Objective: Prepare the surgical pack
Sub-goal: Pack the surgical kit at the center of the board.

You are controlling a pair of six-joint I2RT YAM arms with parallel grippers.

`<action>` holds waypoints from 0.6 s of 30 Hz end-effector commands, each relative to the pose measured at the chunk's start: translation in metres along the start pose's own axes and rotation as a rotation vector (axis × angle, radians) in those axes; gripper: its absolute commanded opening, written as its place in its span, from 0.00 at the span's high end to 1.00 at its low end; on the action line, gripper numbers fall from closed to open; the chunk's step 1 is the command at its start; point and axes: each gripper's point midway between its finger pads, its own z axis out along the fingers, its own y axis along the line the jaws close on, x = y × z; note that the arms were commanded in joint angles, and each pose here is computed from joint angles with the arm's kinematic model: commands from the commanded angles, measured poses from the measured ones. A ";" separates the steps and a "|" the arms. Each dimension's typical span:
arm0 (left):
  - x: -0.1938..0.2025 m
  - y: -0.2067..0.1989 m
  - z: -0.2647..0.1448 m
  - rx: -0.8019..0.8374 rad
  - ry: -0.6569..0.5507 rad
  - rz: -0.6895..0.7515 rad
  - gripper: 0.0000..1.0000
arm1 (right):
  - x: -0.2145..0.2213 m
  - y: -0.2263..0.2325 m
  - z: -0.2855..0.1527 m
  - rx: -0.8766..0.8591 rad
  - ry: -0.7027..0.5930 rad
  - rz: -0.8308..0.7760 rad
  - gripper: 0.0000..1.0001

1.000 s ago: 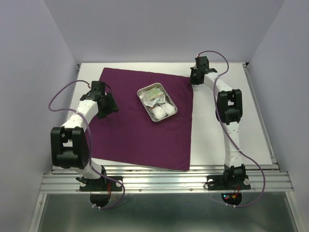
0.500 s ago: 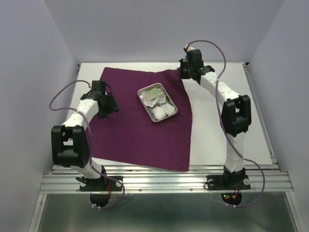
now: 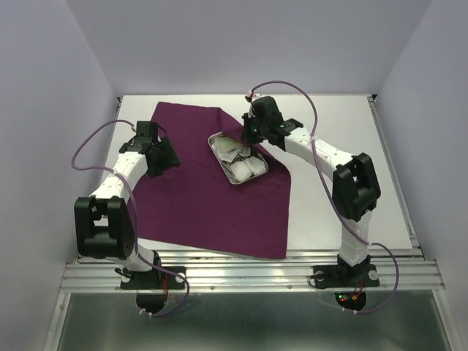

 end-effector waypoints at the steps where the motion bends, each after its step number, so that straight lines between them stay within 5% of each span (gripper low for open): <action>1: -0.005 -0.011 -0.014 0.054 -0.037 -0.003 0.28 | -0.022 0.027 -0.013 -0.050 -0.088 0.024 0.99; 18: 0.002 -0.009 -0.012 0.060 -0.027 -0.001 0.28 | 0.011 0.106 0.026 -0.149 -0.034 0.054 0.99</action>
